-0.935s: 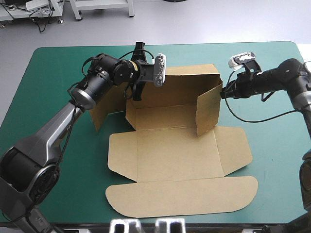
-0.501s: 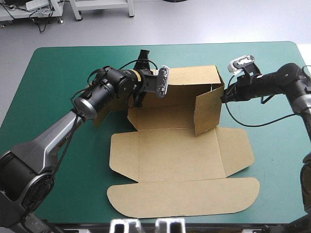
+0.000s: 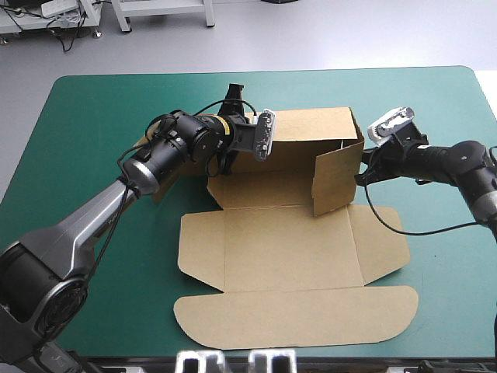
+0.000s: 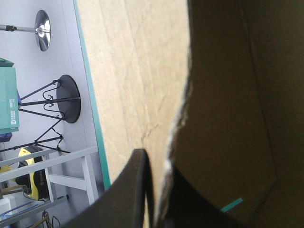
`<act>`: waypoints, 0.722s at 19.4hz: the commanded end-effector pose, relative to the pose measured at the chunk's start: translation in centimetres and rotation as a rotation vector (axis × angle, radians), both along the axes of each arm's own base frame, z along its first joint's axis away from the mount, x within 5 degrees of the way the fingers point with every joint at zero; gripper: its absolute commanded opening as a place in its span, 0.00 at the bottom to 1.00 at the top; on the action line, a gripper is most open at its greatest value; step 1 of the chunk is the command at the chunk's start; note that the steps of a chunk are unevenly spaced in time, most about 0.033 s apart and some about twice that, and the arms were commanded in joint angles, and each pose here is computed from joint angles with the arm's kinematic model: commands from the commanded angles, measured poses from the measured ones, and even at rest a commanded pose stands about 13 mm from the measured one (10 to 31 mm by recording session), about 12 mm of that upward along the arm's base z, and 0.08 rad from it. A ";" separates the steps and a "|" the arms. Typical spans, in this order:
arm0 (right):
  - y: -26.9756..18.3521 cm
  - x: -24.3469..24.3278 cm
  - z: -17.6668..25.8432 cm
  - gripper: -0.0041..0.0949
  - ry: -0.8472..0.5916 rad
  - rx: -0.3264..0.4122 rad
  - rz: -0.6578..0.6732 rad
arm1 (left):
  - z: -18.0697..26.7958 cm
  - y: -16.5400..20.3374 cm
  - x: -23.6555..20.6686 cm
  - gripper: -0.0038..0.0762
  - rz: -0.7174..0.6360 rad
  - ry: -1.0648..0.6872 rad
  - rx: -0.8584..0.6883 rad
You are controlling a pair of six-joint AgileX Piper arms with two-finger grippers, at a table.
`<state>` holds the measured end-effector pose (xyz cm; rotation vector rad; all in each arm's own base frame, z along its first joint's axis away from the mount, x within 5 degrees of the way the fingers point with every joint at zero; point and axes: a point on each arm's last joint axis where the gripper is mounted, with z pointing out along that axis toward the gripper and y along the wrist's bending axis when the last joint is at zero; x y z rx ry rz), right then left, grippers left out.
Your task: Fold the box
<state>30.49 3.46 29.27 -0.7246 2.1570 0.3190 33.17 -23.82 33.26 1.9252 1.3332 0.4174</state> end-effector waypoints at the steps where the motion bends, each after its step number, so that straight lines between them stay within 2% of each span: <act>1: 0.3 -0.9 2.4 0.03 -0.058 0.037 0.015 | -1.7 -1.3 -2.0 0.04 -0.005 0.212 -0.020; 2: 0.3 -1.0 2.3 0.04 -0.053 0.028 0.023 | -1.7 -1.3 -2.0 0.04 -0.005 0.212 -0.020; 4: 0.4 -1.4 2.1 0.16 -0.024 0.000 0.066 | -1.7 -1.3 -2.0 0.04 -0.005 0.212 -0.020; 6: 0.5 -1.9 2.0 0.37 0.003 -0.021 0.109 | -1.7 -1.3 -2.0 0.04 -0.005 0.212 -0.020; 7: 0.6 -2.2 2.2 0.56 0.004 -0.018 0.121 | -1.7 -1.3 -2.0 0.04 -0.005 0.207 -0.024; 9: 0.7 -2.2 2.4 0.79 -0.004 0.004 0.120 | -1.6 -1.4 -1.9 0.04 -0.006 0.194 -0.037; 10: 0.8 -2.0 2.4 0.84 -0.024 0.011 0.131 | -1.5 -1.5 -1.8 0.04 -0.006 0.184 -0.045; 13: 2.0 -1.5 2.5 0.84 -0.075 0.071 0.170 | -1.5 -1.5 -1.8 0.04 0.008 0.189 -0.060; 14: 2.7 -1.3 2.4 0.84 -0.084 0.066 0.180 | -1.5 -1.5 -1.8 0.04 0.021 0.196 -0.070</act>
